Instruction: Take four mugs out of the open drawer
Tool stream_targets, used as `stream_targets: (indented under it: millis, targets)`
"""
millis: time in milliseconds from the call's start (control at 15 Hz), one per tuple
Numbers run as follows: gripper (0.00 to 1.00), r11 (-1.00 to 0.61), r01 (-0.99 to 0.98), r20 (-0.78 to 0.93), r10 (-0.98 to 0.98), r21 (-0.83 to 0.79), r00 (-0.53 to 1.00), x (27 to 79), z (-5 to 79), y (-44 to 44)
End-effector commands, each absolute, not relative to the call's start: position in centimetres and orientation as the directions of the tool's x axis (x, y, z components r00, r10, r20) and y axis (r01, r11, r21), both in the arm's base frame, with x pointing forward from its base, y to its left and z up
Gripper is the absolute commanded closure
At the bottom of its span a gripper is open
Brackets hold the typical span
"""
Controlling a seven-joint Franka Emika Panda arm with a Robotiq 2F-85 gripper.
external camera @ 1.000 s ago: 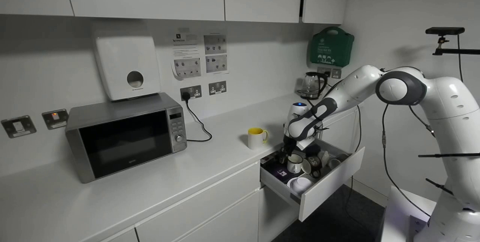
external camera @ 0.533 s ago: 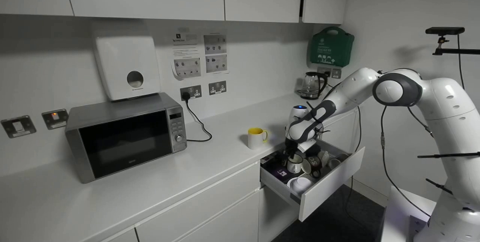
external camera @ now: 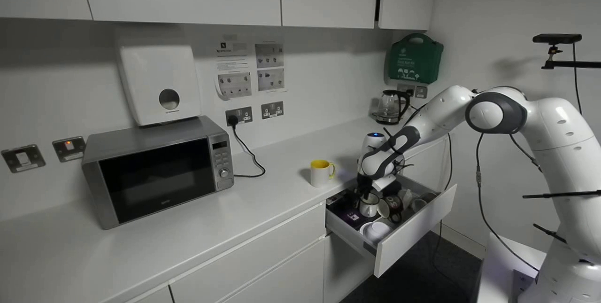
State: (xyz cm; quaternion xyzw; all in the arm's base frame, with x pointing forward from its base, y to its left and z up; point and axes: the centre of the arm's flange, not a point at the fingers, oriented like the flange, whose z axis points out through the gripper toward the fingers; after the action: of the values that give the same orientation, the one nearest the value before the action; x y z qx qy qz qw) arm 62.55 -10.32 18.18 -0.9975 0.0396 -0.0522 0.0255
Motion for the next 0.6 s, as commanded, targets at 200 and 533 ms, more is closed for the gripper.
stream_targets:
  millis: [200, 533]
  targets:
    - [0.00, -0.994, -0.090, 0.078, -0.095, -0.069, 0.992, 63.2, 17.4, -10.2]
    - [0.32, -0.993, -0.091, 0.067, -0.096, -0.070, 0.993, 63.0, 17.1, -10.3]
